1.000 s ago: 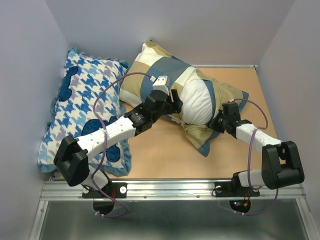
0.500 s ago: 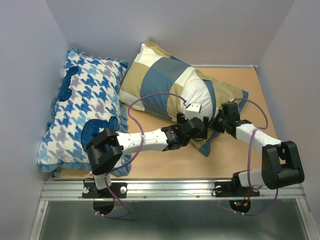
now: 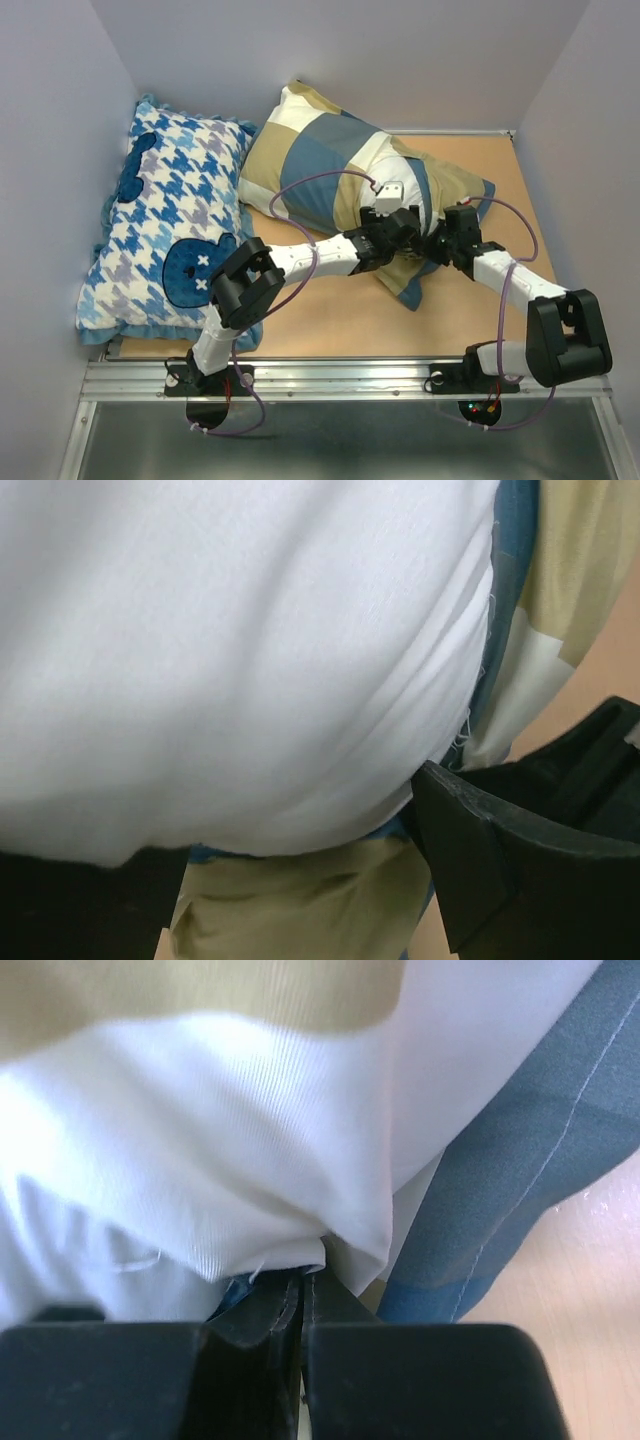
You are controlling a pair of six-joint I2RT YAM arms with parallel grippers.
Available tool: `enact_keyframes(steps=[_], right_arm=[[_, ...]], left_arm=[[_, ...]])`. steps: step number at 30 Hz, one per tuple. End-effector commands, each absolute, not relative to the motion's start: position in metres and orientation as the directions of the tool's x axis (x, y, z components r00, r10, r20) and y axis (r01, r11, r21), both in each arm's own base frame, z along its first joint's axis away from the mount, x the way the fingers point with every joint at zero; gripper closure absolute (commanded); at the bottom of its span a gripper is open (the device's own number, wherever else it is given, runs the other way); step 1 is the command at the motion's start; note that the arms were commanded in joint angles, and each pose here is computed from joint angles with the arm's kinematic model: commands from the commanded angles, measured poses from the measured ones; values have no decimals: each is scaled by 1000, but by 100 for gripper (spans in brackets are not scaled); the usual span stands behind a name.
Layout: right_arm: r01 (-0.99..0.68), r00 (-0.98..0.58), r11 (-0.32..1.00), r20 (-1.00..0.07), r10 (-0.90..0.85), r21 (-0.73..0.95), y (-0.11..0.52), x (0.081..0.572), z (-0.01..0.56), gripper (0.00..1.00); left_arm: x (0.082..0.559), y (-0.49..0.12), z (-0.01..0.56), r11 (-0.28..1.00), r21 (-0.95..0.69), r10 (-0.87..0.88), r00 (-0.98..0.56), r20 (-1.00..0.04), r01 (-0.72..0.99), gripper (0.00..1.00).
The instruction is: Remove the pillowcase from the pillow
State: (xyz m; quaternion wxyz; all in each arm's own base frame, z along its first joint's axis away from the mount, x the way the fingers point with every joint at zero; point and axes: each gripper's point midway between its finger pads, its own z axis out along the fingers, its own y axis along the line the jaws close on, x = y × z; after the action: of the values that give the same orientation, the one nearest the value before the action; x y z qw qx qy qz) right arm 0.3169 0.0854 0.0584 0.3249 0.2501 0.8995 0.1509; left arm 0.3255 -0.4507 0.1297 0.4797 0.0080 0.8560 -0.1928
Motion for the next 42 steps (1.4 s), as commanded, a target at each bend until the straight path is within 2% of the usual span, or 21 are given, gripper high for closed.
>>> enact_keyframes(steps=[1, 3, 4, 10, 17, 19, 23, 27, 31, 42], right_arm=[[398, -724, 859, -465, 510, 323, 73, 283, 33, 99], [384, -723, 862, -473, 503, 330, 76, 284, 39, 99], [377, -725, 864, -475, 499, 333, 78, 283, 43, 99], [311, -728, 865, -486, 484, 395, 98, 282, 70, 99], [84, -778, 878, -520, 353, 471, 163, 255, 105, 99], [79, -777, 885, -527, 343, 460, 170, 246, 102, 99], [150, -811, 898, -468, 350, 413, 166, 215, 64, 99], [225, -792, 883, -450, 412, 413, 150, 199, 47, 99], [250, -784, 870, -438, 440, 425, 146, 193, 42, 99], [289, -792, 873, -414, 448, 393, 137, 181, 23, 99]], left_arm=[[359, -460, 135, 897, -390, -223, -548, -806, 208, 18], [364, -464, 138, 876, -422, -230, -568, -791, 234, 52], [374, -461, 147, 864, -448, -259, -561, -786, 228, 100], [411, -448, 197, 797, -568, -396, -531, -750, 208, 100], [447, -436, 262, 717, -675, -566, -422, -708, 171, 100], [459, -432, 274, 721, -673, -576, -396, -715, 166, 100], [476, -420, 314, 699, -692, -607, -363, -707, 178, 100], [486, -383, 342, 718, -676, -611, -317, -725, 162, 100], [510, -315, 364, 745, -655, -615, -253, -747, 124, 100], [563, -206, 381, 770, -636, -609, -239, -756, 52, 100]])
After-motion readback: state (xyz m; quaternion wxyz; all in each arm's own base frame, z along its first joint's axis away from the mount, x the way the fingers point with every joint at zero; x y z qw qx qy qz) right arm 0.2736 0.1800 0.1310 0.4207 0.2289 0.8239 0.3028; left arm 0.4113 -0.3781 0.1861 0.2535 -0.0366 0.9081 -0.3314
